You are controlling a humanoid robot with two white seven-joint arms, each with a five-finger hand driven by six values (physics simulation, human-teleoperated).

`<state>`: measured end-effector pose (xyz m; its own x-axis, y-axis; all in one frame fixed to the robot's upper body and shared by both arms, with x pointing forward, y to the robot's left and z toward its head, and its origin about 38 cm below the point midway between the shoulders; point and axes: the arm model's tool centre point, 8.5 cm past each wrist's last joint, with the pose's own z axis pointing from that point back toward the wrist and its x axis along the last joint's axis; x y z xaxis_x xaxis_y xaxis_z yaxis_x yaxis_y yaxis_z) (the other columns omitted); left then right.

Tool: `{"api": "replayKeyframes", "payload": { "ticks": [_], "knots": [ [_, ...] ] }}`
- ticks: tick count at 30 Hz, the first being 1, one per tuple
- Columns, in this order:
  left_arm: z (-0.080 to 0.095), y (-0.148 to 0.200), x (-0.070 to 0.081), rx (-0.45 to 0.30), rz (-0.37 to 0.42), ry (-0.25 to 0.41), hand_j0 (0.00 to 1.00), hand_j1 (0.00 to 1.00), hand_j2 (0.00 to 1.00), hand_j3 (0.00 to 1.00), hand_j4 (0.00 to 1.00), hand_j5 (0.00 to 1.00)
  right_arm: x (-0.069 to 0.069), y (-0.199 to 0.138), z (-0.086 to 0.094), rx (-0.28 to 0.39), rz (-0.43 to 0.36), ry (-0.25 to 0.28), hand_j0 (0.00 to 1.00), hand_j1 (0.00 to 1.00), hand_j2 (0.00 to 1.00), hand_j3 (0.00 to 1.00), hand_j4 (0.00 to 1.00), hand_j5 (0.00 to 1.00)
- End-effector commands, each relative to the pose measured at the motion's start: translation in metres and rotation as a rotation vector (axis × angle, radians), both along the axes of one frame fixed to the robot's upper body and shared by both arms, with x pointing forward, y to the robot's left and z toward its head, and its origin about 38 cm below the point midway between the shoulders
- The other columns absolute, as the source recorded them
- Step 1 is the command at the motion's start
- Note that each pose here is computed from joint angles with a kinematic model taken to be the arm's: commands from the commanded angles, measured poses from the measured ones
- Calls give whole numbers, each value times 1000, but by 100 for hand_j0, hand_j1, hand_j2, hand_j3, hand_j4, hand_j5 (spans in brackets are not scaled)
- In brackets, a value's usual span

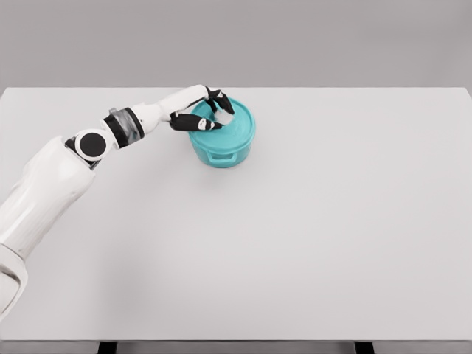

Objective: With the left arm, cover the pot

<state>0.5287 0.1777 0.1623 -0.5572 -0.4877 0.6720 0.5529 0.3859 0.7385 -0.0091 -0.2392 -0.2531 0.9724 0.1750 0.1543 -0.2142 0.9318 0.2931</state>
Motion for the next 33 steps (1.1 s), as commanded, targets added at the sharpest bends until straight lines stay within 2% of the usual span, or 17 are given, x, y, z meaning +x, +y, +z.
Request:
{"api": "replayKeyframes", "payload": {
  "ticks": [1,5,17,22,29,33],
  "knots": [
    [-2,-1,1,-9,6,8,50,50,50,50,50,50,0,0,0,0,1,0,100,100,100,100,100,100],
    [3,-2,3,-7,4,-1,50,50,50,50,50,50,0,0,0,0,1,0,100,100,100,100,100,100],
    [1,-1,4,-8,7,3,56,56,56,56,56,56,0,0,0,0,1,0,100,100,100,100,100,100],
    [0,1,5,-8,15,5,74,74,74,74,74,74,-1,0,0,0,0,1,100,100,100,100,100,100],
    [1,2,6,-5,18,4,77,77,77,77,77,77,-1,0,0,0,0,1,100,100,100,100,100,100],
    [5,8,6,-5,21,-3,87,87,87,87,87,87,0,0,0,0,1,0,100,100,100,100,100,100]
  ]
}}
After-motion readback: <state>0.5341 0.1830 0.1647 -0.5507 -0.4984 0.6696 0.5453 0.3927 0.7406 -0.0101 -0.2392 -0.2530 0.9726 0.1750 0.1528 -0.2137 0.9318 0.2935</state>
